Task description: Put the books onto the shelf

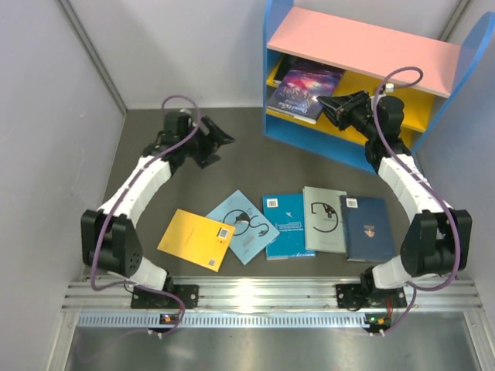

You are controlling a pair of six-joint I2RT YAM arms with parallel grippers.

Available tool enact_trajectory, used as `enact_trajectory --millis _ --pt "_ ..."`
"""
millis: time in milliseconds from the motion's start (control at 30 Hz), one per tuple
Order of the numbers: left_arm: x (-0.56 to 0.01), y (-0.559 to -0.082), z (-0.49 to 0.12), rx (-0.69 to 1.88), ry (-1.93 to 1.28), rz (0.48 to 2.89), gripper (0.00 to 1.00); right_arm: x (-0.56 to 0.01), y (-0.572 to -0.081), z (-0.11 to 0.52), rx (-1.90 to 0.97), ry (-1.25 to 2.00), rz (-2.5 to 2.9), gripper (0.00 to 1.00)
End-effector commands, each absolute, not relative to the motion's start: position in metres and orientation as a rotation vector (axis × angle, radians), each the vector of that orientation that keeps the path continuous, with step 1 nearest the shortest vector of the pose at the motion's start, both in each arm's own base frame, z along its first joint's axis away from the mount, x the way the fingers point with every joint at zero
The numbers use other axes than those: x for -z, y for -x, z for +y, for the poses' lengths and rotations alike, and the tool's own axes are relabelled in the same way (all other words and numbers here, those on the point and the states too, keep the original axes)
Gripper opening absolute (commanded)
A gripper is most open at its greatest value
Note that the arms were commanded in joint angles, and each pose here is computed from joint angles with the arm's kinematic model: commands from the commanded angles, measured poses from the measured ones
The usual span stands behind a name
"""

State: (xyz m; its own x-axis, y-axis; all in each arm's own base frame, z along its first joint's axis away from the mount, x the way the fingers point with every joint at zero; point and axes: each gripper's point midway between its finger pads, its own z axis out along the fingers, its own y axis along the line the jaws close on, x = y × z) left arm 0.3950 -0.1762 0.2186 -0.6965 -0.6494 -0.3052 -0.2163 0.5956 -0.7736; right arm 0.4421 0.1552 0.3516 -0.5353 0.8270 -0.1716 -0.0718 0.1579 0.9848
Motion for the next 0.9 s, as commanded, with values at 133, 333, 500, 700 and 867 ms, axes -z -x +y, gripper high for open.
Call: enact_trajectory --millis 133,333,500,700,867 --pt "-0.275 -0.444 -0.282 1.189 0.517 2.102 0.87 -0.414 -0.489 0.135 -1.553 -0.686 1.371 0.00" --pt "-0.285 -0.481 -0.360 1.327 0.454 2.077 0.85 -0.408 -0.510 0.142 -1.596 -0.667 1.412 0.10" --pt "-0.278 -0.515 -0.398 1.415 0.461 2.035 0.82 -0.402 -0.525 0.142 -1.611 -0.628 1.458 0.26" --pt "-0.313 -0.543 -0.417 1.564 0.459 1.840 0.79 -0.394 -0.544 0.149 -1.646 -0.563 1.535 0.61" --pt "-0.308 -0.560 -0.418 1.555 0.512 1.797 0.76 -0.377 -0.549 0.152 -1.637 -0.573 1.597 0.73"
